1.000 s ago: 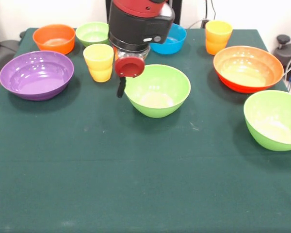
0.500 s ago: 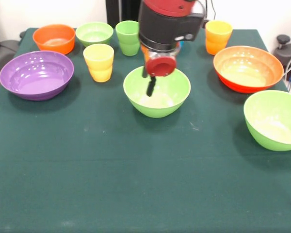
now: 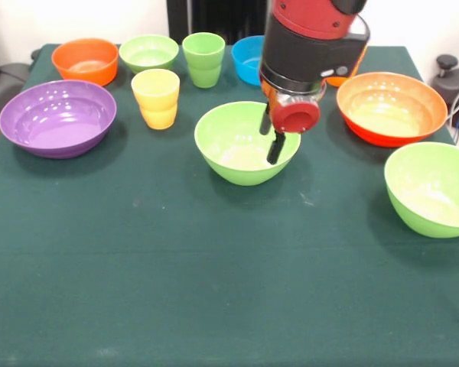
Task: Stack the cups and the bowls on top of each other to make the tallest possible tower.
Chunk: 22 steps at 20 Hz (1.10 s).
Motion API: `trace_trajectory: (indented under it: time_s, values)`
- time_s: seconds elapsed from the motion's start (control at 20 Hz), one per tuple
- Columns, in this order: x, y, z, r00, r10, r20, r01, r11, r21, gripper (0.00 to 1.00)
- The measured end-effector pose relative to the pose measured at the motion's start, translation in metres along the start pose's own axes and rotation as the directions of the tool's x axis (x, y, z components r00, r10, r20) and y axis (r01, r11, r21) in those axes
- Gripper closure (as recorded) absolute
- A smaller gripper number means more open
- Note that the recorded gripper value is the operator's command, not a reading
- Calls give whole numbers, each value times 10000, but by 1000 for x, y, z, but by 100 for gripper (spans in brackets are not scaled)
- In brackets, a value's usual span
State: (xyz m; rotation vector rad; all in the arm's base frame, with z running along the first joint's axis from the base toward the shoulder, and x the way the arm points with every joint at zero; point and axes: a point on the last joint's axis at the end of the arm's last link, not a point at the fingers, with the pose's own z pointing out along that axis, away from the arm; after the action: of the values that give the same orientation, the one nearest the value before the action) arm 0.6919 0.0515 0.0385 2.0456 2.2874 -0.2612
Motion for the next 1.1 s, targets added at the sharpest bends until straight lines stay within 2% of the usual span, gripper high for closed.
trace_trajectory:
  time_s: [0.2,0.45,0.8,0.95,1.1]
  values:
    - [5,2,8,9999,150,-39,-150,9999,55,0]
    - [2,3,5,9998,213,-45,-213,9998,16,0]
    - [-11,7,-13,9992,406,-52,-407,9988,-255,0]
    - [-14,7,-13,9990,451,9,-450,9983,-369,0]
    - [-17,10,-6,9987,459,210,-444,9968,-668,0]
